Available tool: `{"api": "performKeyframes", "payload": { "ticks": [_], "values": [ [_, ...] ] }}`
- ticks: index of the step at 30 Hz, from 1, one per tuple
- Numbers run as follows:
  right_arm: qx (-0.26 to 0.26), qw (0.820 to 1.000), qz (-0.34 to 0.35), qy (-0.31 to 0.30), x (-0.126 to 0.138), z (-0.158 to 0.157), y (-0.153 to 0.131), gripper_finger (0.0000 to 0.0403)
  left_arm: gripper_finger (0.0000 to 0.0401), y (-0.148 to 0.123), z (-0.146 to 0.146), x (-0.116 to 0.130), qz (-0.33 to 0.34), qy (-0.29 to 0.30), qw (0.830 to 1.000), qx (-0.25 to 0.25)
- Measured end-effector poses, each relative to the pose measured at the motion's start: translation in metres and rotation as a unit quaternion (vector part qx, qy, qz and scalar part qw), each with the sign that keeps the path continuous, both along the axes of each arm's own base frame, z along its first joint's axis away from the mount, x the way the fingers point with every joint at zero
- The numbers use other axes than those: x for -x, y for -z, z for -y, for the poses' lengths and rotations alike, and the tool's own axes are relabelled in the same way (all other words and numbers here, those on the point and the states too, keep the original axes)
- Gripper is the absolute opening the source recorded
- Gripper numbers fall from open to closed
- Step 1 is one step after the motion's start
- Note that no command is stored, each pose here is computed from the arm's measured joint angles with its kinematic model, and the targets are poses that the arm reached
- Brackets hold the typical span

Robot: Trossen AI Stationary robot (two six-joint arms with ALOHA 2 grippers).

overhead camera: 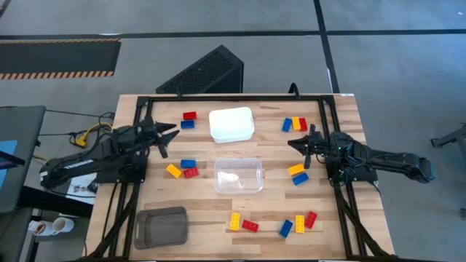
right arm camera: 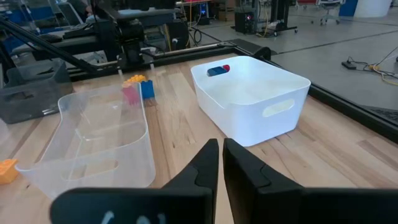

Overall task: Sort & place blocks by color
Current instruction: Put the blue game piece into the transparent bin

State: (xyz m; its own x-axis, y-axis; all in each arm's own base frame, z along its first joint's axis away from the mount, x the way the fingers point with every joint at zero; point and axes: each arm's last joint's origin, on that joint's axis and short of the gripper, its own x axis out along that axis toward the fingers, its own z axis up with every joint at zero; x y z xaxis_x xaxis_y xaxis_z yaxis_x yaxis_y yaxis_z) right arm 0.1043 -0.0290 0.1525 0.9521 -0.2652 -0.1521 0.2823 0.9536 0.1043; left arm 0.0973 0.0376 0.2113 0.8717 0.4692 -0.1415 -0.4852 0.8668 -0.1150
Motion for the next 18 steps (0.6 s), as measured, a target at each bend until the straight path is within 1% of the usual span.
{"api": "performKeyframes", "payload": {
  "ticks": [4, 11, 14, 18],
  "values": [
    [0.000, 1.000, 0.000, 0.000, 0.000, 0.000, 0.000, 0.0049, 0.0158, -0.002, -0.004, -0.012, -0.042, 0.000, 0.999, 0.014],
    [0.000, 1.000, 0.000, 0.000, 0.000, 0.000, 0.000, 0.0049, 0.0184, -0.002, -0.011, -0.032, -0.107, -0.002, 0.994, 0.032],
    [0.000, 1.000, 0.000, 0.000, 0.000, 0.000, 0.000, 0.0049, 0.0198, -0.002, -0.014, -0.037, -0.126, -0.019, 0.991, 0.038],
    [0.000, 1.000, 0.000, 0.000, 0.000, 0.000, 0.000, 0.0049, 0.0229, -0.003, -0.019, -0.039, -0.164, -0.032, 0.984, 0.067]
  ]
}}
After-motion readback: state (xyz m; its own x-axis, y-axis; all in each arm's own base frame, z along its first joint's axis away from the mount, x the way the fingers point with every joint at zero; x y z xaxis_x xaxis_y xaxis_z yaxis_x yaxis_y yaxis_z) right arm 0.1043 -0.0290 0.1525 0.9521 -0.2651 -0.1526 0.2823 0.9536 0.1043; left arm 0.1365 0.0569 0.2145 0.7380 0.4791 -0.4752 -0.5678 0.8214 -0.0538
